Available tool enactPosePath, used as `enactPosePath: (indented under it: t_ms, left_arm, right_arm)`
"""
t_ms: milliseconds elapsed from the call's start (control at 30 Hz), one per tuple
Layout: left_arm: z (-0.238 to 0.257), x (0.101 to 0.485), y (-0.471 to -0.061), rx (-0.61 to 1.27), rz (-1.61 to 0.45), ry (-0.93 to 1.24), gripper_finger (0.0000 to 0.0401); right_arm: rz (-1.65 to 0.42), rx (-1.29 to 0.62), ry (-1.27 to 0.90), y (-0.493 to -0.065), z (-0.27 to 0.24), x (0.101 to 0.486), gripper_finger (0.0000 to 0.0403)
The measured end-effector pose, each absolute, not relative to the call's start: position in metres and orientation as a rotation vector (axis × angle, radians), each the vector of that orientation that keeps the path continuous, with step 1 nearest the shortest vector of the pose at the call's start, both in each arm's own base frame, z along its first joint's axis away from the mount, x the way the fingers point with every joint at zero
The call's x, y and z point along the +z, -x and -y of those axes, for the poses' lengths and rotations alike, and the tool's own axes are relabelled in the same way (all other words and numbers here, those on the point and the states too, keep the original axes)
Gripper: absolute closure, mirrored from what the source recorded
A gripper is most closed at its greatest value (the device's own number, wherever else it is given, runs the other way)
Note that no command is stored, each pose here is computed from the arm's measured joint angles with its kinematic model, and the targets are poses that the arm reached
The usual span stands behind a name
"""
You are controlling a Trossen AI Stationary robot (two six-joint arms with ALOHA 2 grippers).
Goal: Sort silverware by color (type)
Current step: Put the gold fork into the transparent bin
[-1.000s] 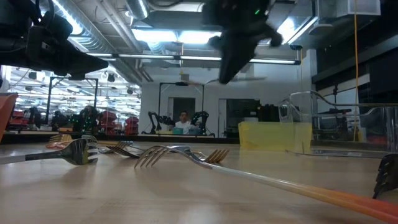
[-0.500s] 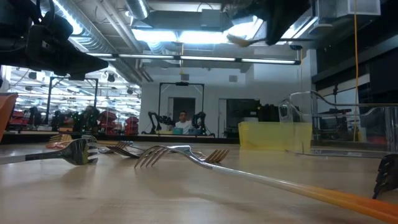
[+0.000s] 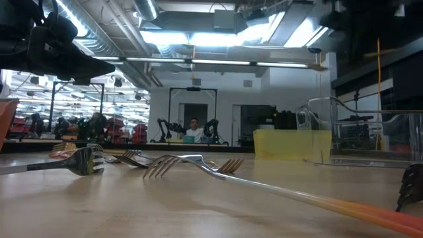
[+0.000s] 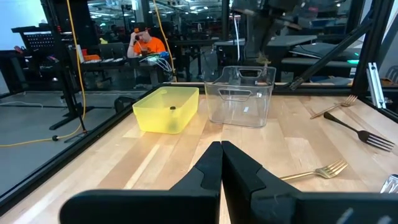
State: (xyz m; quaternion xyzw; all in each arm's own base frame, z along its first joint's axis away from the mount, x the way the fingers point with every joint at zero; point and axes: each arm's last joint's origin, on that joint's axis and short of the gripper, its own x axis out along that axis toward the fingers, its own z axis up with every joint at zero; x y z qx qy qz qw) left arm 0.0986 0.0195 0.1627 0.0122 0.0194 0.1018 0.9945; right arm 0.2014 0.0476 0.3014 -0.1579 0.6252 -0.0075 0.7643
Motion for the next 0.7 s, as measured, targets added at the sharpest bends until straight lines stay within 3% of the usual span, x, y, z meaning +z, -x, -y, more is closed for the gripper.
enactPosePath:
  t_ms: [267, 700]
  left_arm:
    - [-0.019, 0.163, -0.099, 0.204, -0.039, -0.025, 0.0401]
    - [-0.019, 0.163, -0.099, 0.204, -0.039, -0.025, 0.0401]
  right_arm:
    - [-1.39, -0.013, 0.341, -0.174, -0.038, 0.26, 0.0401]
    - [-1.38, 0.013, 0.315, -0.173, -0.038, 0.204, 0.0401]
